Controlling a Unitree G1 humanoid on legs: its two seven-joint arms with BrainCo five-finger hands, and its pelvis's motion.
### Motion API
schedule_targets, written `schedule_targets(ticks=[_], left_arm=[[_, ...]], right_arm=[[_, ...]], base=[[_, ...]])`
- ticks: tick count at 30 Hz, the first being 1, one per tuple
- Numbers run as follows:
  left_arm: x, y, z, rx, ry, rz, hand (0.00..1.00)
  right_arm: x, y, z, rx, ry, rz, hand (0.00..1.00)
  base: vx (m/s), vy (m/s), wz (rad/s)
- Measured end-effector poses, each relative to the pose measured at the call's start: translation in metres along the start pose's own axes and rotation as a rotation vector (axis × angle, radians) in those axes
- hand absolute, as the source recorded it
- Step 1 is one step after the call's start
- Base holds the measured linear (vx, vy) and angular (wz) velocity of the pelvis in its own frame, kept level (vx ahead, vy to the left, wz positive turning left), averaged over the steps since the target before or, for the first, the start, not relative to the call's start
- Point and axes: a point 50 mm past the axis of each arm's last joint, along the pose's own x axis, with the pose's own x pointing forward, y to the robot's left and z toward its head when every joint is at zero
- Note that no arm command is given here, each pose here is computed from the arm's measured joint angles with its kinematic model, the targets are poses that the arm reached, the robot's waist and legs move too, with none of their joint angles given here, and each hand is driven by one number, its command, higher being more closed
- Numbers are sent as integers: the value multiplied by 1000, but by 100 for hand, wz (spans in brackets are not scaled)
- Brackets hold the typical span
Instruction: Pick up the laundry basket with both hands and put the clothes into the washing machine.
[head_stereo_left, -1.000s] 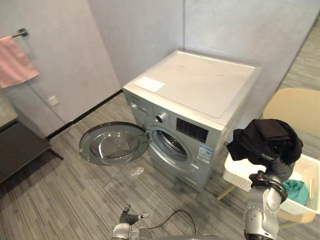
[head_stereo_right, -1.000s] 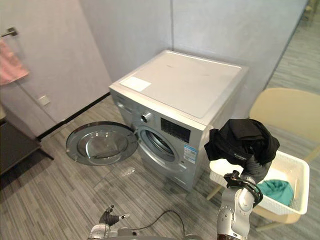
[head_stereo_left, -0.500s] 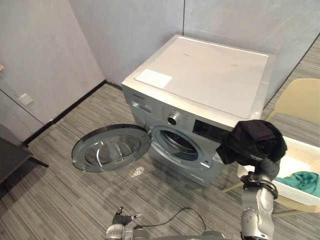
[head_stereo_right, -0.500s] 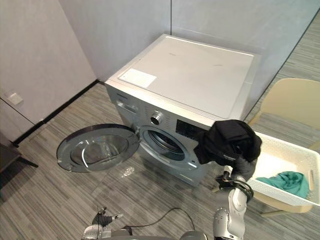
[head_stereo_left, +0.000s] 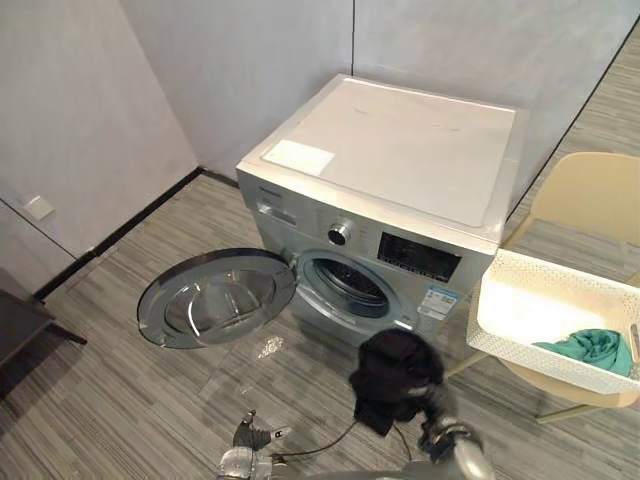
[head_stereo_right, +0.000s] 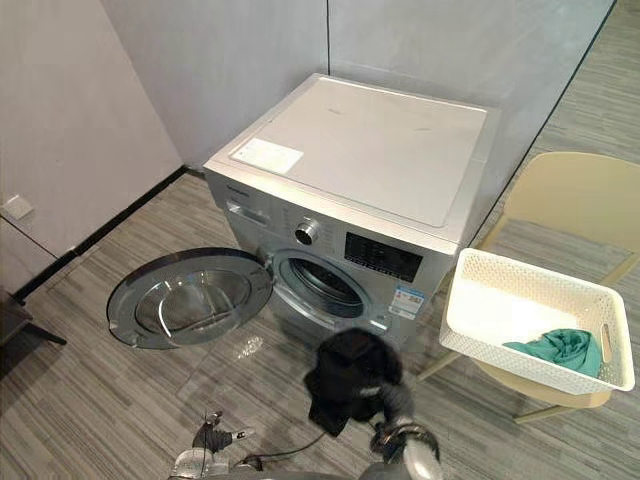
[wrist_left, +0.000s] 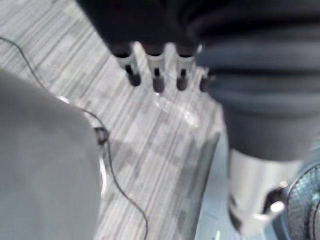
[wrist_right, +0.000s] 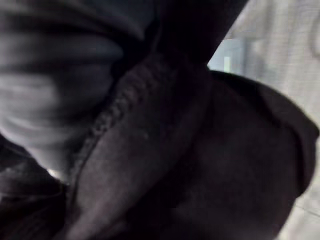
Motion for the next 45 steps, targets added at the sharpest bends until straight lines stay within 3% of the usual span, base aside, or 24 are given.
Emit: schedule_targets(ticks=[3,6,12,22,31,37,45], left_arm=[[1,3,2,-10,-3,10,0],[5,7,18,-3,-52,19,0],[11,10,82,-72,-253,46,0],[11,20,127,-205,-375,85,0],[-3,14,161,-393,-504,49,0],[-18,8,183,-482,-612,13,0],[-25,11,185,-605,-645,-1,0]], right_arm=[[2,-1,-21,-27,111,6,100],[29,5,-9,-104,109,41,100],[105,47,95,-165,-145,39,100],[141,46,209,-7,-296,-211,100],[110,48,352,219,-616,-241,100],[50,39,450,160,-868,-274,100],[-17,21,510,158,-1056,-340,100]], base=[[-23,-19,30],[-69,-3,35],[-198,49,36],[-118,68,28],[46,40,24],[109,37,5],[37,31,-5]])
